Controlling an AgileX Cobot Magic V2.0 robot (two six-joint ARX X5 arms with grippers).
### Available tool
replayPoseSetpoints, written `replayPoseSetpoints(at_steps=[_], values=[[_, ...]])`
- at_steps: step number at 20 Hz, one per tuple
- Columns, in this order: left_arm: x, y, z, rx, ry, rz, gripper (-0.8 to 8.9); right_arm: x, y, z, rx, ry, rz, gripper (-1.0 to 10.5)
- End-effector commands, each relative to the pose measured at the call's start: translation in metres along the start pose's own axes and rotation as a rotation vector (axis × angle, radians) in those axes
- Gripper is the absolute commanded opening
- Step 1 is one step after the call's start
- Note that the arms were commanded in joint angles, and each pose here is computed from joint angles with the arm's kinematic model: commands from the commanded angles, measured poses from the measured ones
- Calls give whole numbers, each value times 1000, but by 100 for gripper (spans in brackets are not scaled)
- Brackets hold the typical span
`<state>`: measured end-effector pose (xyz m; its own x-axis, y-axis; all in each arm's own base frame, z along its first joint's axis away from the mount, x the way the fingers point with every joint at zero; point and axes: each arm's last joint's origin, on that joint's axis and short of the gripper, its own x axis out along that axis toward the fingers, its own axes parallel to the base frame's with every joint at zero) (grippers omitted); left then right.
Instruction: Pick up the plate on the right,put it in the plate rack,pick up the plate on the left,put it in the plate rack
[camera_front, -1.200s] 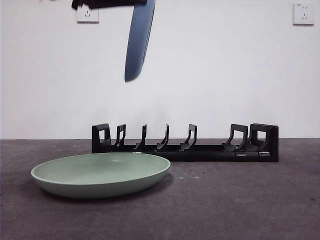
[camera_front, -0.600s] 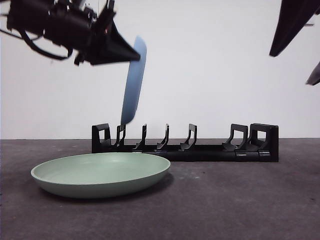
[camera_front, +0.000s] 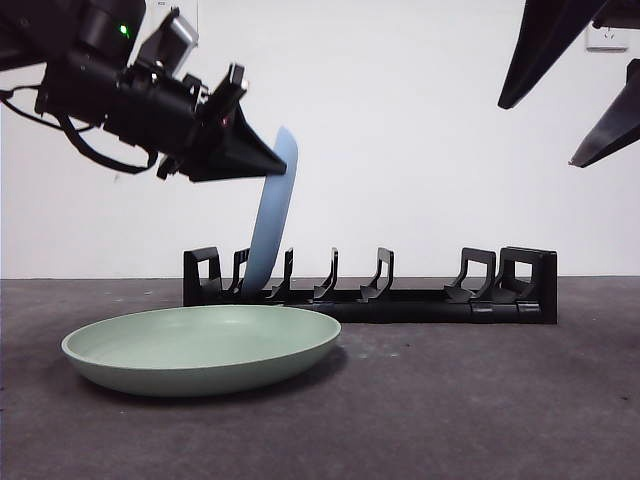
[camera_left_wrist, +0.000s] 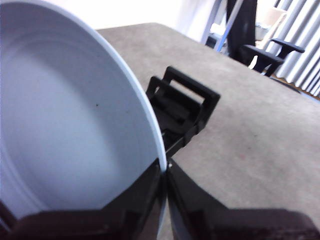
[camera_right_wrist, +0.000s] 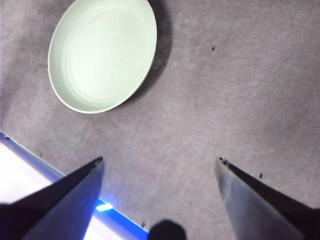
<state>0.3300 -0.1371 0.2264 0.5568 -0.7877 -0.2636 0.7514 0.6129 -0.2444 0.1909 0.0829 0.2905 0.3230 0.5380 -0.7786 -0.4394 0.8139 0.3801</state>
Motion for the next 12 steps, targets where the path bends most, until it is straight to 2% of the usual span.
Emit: replayPoseSetpoints(at_steps=[1, 9, 12], values=[[2, 5, -4, 3, 6, 16, -8, 2, 0, -1, 6, 4, -8, 378], [3, 6, -4, 12, 5, 68, 2, 2, -1, -1, 3, -4, -44, 378], [3, 6, -4, 13, 4, 68, 89, 2, -1, -1, 2, -5, -44, 378]])
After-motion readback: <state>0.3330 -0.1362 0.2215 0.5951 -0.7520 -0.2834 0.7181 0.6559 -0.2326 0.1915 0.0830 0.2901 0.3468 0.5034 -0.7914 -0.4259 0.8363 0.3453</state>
